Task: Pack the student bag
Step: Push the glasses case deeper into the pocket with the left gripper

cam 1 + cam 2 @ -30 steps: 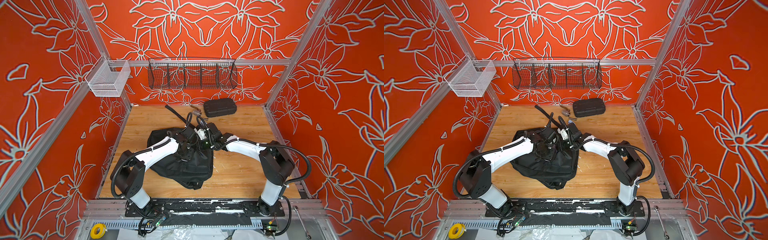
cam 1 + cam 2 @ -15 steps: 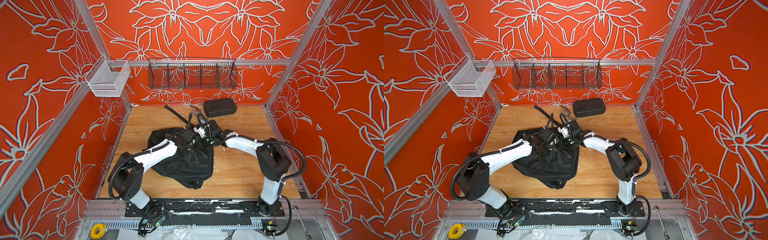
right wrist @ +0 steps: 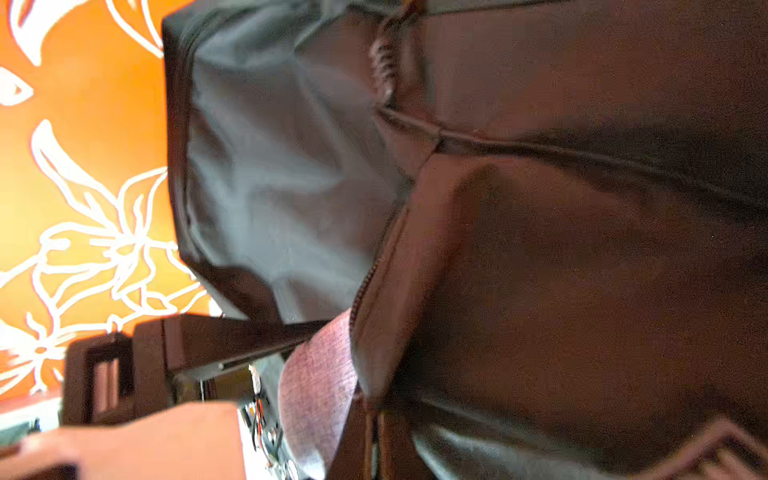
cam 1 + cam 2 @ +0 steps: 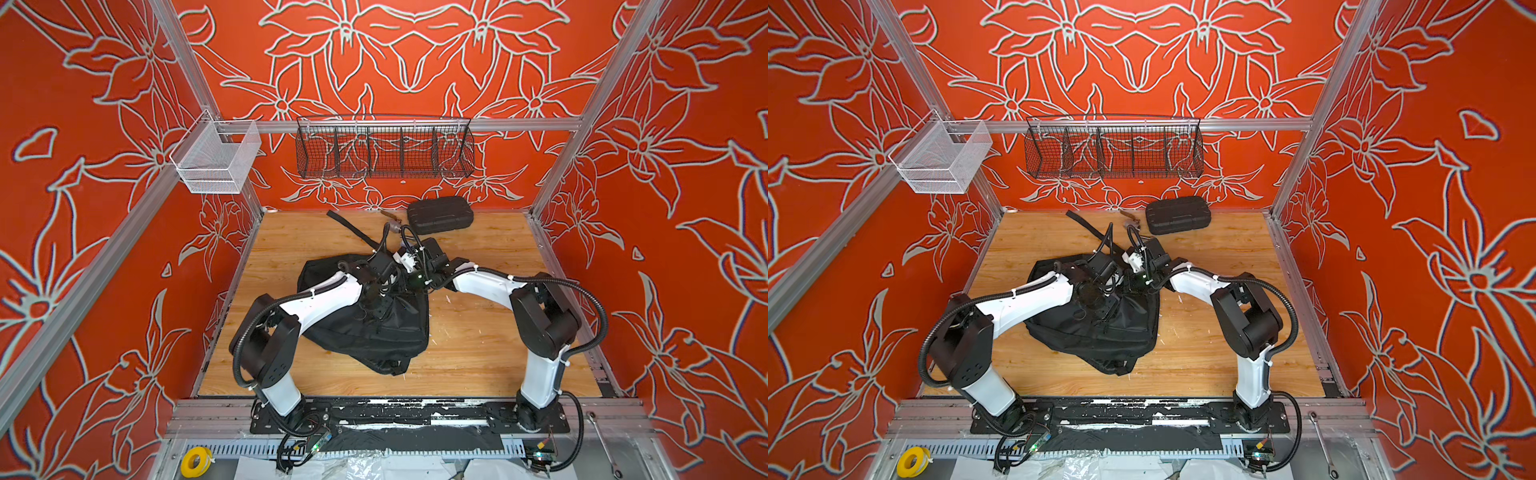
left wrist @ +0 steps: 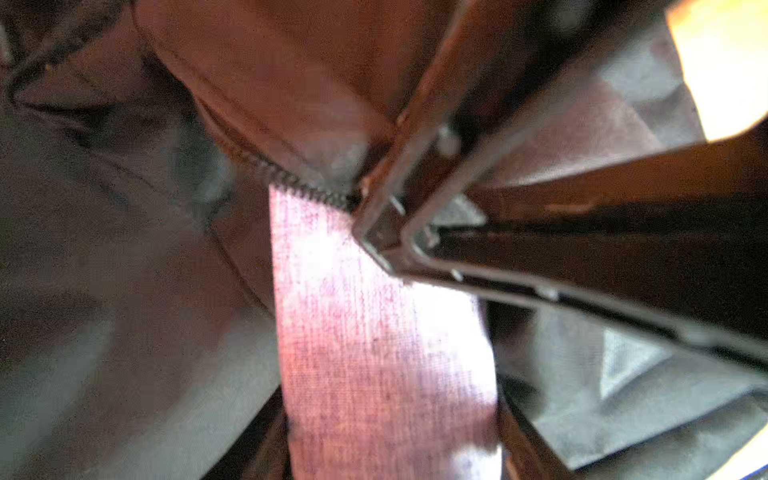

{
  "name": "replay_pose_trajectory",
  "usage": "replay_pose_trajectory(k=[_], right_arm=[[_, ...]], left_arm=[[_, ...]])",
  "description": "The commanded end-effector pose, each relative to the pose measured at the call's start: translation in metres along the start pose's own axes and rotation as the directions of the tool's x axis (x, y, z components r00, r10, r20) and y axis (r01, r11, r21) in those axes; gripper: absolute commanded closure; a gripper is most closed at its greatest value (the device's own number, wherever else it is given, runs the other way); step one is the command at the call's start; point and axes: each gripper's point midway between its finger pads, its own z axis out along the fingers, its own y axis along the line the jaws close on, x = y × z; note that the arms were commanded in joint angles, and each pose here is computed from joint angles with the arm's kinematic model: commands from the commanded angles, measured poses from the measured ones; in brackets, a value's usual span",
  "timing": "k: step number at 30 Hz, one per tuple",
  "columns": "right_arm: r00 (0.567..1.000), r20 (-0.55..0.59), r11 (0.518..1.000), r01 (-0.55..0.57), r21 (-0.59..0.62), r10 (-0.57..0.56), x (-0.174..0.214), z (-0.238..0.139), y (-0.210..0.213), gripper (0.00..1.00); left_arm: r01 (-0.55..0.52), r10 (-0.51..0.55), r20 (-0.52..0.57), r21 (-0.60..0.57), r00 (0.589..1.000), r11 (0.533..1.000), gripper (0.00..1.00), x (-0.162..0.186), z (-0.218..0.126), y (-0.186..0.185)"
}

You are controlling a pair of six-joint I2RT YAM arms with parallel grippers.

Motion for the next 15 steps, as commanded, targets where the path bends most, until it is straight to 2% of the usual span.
replay_pose_trajectory(k=[1, 4, 6, 11, 15], right_arm=[[0.993, -0.047, 0.972, 0.1, -0.213, -0.113, 0.013, 0.004, 0.063, 1.0], [0.993, -0.038, 0.976, 0.106, -0.19, -0.115, 0.008, 0.001, 0.061, 1.0], [0.993, -0.038, 0.983, 0.102, -0.151, -0.109, 0.005, -0.001, 0.054, 1.0], [0.994, -0.05, 0.993, 0.094, -0.065, -0.098, -0.001, -0.006, 0.036, 1.0], [0.993, -0.054, 0.993, 0.1, -0.064, -0.103, -0.004, -0.007, 0.04, 1.0]], left_arm=[[0.066, -0.064, 0.098, -0.024, 0.993, 0.998, 0.53, -0.045, 0.015, -0.001], [0.113, -0.112, 0.143, -0.003, 0.983, 0.994, 0.37, -0.046, 0.006, -0.002], [0.141, -0.138, 0.158, -0.005, 0.978, 0.99, 0.3, -0.042, -0.003, 0.002], [0.254, -0.255, 0.185, 0.031, 0.949, 0.967, 0.23, -0.025, -0.029, 0.023], [0.344, -0.352, 0.192, 0.075, 0.916, 0.936, 0.23, -0.007, -0.044, 0.039]])
